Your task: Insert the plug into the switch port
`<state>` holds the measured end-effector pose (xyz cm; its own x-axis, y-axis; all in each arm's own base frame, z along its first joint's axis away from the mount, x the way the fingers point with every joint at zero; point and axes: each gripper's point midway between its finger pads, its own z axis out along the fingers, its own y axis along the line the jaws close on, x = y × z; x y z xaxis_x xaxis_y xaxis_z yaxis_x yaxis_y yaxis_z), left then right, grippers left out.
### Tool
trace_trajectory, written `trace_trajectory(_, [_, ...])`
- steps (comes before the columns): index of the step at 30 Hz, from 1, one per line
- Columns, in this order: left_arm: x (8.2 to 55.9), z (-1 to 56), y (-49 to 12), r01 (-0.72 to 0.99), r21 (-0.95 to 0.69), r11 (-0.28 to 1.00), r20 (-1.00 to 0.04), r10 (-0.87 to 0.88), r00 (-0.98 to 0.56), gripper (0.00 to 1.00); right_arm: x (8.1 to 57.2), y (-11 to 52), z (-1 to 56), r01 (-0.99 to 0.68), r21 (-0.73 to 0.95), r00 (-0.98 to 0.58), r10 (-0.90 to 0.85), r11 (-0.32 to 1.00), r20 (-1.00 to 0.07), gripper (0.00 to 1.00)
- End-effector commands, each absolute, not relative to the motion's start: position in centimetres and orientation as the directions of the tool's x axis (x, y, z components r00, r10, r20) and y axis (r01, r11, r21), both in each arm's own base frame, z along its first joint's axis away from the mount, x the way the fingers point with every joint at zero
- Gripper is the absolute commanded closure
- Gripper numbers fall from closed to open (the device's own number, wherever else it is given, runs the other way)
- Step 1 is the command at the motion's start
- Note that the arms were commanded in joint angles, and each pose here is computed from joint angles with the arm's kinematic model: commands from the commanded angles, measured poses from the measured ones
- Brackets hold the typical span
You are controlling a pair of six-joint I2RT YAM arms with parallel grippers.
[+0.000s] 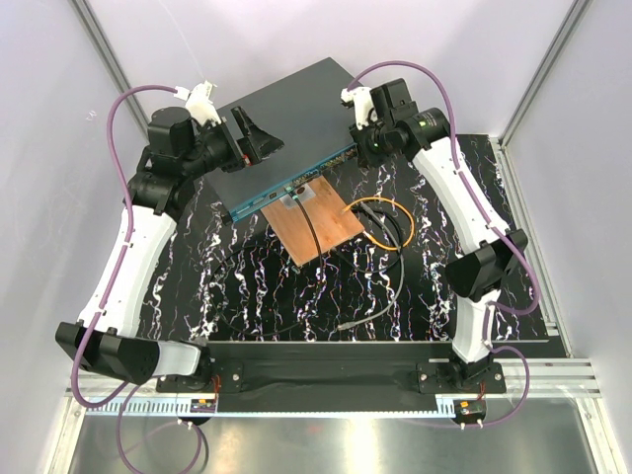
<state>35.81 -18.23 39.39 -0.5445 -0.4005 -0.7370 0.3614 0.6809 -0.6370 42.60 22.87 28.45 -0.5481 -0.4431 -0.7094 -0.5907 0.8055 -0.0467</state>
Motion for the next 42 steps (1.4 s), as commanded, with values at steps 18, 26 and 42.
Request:
trace_trajectory(18, [36.3, 40.4, -18.5, 0.4, -0.634, 0.662, -0.752, -0.407, -0.518, 0.01, 40.2, 21.5, 32.0, -0.635, -0.015, -0.485, -0.414, 0.772, -0.77, 0.35])
trace_trajectory(26, [36.3, 40.4, -18.4, 0.402, -0.629, 0.665, -0.756, -0.404, -0.515, 0.01, 39.9, 20.1, 31.2, -0.628, -0.027, -0.493, -0.425, 0.778, -0.759, 0.51])
trace_trajectory(42, [36.6, 40.4, -18.4, 0.399, -0.631, 0.666, -0.755, -0.408, -0.513, 0.01, 43.6, 22.2, 32.0, -0.589, 0.02, -0.467, -0.321, 0.808, -0.824, 0.67])
